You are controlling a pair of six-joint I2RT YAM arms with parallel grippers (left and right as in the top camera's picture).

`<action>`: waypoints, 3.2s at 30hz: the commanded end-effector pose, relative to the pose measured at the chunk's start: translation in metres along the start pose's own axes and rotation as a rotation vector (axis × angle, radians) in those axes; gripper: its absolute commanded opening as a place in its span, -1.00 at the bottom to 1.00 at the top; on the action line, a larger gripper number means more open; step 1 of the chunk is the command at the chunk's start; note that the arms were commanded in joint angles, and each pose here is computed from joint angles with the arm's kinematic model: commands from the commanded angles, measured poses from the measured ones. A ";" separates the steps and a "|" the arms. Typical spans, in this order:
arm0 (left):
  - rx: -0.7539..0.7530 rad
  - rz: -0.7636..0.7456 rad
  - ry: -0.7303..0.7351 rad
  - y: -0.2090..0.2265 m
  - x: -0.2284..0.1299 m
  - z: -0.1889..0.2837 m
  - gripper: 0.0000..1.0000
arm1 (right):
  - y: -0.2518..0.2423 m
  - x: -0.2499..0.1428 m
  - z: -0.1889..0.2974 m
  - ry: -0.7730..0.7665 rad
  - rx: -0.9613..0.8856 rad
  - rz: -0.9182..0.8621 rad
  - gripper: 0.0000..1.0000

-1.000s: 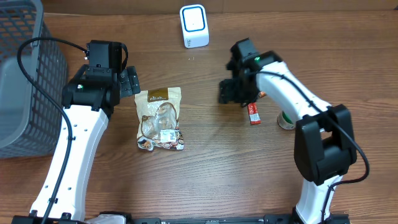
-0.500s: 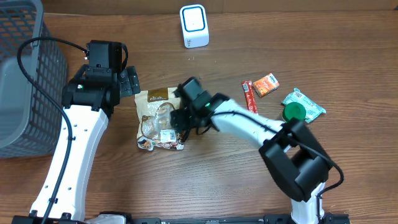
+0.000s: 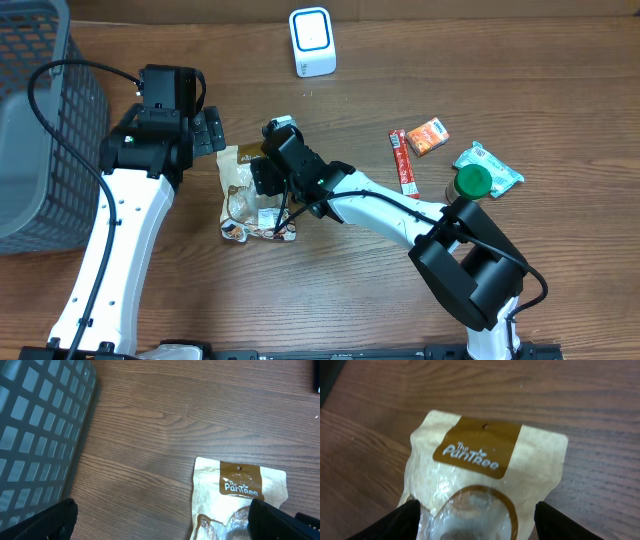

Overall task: Scan the item barcode
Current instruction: 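Move the right gripper to the PanTree bag and grasp its top edge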

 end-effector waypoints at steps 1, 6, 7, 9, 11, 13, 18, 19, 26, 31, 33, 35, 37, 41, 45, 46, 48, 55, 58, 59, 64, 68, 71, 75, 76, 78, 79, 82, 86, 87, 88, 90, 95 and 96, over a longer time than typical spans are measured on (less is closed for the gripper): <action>-0.005 0.005 -0.024 -0.001 0.006 0.006 1.00 | 0.002 0.009 -0.002 -0.047 -0.020 -0.014 0.48; -0.005 0.005 -0.024 -0.001 0.006 0.006 1.00 | -0.019 -0.015 -0.023 0.020 -0.082 -0.006 0.49; -0.005 0.005 -0.024 -0.001 0.006 0.006 1.00 | -0.022 -0.019 -0.026 0.031 -0.093 -0.005 0.50; -0.005 0.005 -0.024 -0.001 0.006 0.006 1.00 | -0.029 -0.026 -0.032 0.051 -0.113 -0.002 0.51; -0.005 0.005 -0.024 -0.001 0.006 0.006 0.99 | -0.036 -0.028 -0.032 0.059 -0.140 -0.003 0.56; -0.005 0.005 -0.024 -0.001 0.006 0.006 1.00 | -0.050 -0.023 -0.027 0.041 -0.211 -0.017 0.65; -0.005 0.005 -0.024 -0.001 0.006 0.006 0.99 | -0.096 -0.010 0.006 0.006 -0.429 -0.204 0.76; -0.005 0.005 -0.024 -0.001 0.006 0.006 0.99 | -0.102 -0.010 0.011 0.011 -0.449 -0.232 0.78; -0.005 0.005 -0.024 -0.001 0.006 0.006 1.00 | -0.102 -0.025 0.030 0.196 -0.391 -0.345 0.85; -0.005 0.005 -0.025 -0.001 0.007 0.006 1.00 | -0.074 0.003 0.057 0.149 -0.294 -0.324 0.86; -0.005 0.005 -0.025 -0.001 0.007 0.006 1.00 | -0.061 0.020 0.075 0.109 -0.244 -0.273 0.88; -0.005 0.005 -0.024 -0.001 0.006 0.006 1.00 | -0.052 0.036 0.091 0.057 -0.218 -0.228 0.90; -0.005 0.005 -0.024 -0.001 0.006 0.006 0.99 | -0.053 0.050 0.104 -0.010 -0.229 -0.213 0.99; -0.005 0.005 -0.024 -0.001 0.006 0.006 1.00 | -0.064 0.058 0.106 -0.065 -0.291 -0.208 0.99; -0.005 0.005 -0.024 -0.001 0.006 0.006 0.99 | -0.070 0.051 0.090 -0.044 -0.313 -0.205 0.30; -0.005 0.005 -0.024 -0.001 0.006 0.006 0.99 | -0.071 0.050 0.086 -0.043 -0.315 -0.204 -0.42; -0.005 0.005 -0.024 -0.001 0.006 0.006 0.99 | -0.073 0.048 0.075 -0.043 -0.320 -0.204 -0.93; -0.005 0.005 -0.024 -0.001 0.006 0.006 0.99 | -0.089 0.049 0.037 -0.041 -0.332 -0.100 -0.75; -0.005 0.005 -0.024 -0.001 0.006 0.006 0.99 | -0.103 0.049 0.025 -0.037 -0.351 -0.117 -0.66; -0.005 0.005 -0.024 -0.001 0.006 0.006 1.00 | -0.109 0.048 0.021 -0.032 -0.362 -0.123 -0.66; -0.005 0.005 -0.024 -0.001 0.006 0.006 1.00 | -0.129 0.028 0.008 0.083 -0.371 -0.157 -0.64; -0.005 0.005 -0.025 -0.001 0.007 0.006 1.00 | -0.131 -0.002 0.015 0.245 -0.358 -0.181 -0.53; -0.005 0.005 -0.024 -0.001 0.006 0.006 1.00 | -0.123 -0.037 0.026 0.430 -0.323 -0.214 -0.43; -0.005 0.005 -0.024 -0.001 0.006 0.006 0.99 | -0.115 -0.062 0.038 0.562 -0.305 -0.240 -0.38; -0.005 0.005 -0.024 -0.001 0.006 0.006 1.00 | -0.114 -0.066 0.040 0.580 -0.306 -0.241 -0.38; -0.005 0.005 -0.024 -0.001 0.006 0.006 0.99 | -0.111 -0.072 0.044 0.617 -0.297 -0.251 -0.36; -0.005 0.005 -0.025 -0.001 0.007 0.006 0.99 | -0.108 -0.075 0.046 0.640 -0.283 -0.262 -0.34; -0.005 0.005 -0.024 -0.001 0.006 0.006 0.99 | -0.099 -0.071 0.057 0.678 -0.249 -0.290 -0.22; -0.005 0.005 -0.024 -0.001 0.006 0.006 0.99 | -0.087 -0.047 0.070 0.643 -0.227 -0.294 -0.15; -0.005 0.005 -0.024 -0.001 0.006 0.006 0.99 | -0.082 -0.040 0.072 0.626 -0.213 -0.290 -0.13; -0.005 0.005 -0.024 -0.001 0.006 0.006 0.99 | -0.078 -0.034 0.073 0.610 -0.199 -0.286 -0.11; -0.005 0.005 -0.024 -0.001 0.006 0.006 1.00 | -0.073 -0.027 0.072 0.581 -0.175 -0.279 -0.03; -0.005 0.005 -0.024 -0.001 0.006 0.006 0.99 | -0.068 -0.017 0.065 0.537 -0.139 -0.268 0.69; -0.005 0.005 -0.024 -0.001 0.006 0.006 0.99 | -0.068 -0.017 0.065 0.537 -0.140 -0.268 0.72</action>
Point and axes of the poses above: each gripper's point midway between its finger pads, its own z axis back along the fingers, its own y axis along the line the jaws close on, x = y × z, the point moved 2 cm from there along z, back along the fingers, and after that the axes turned 14 degrees about -z, right-handed, at the moved point
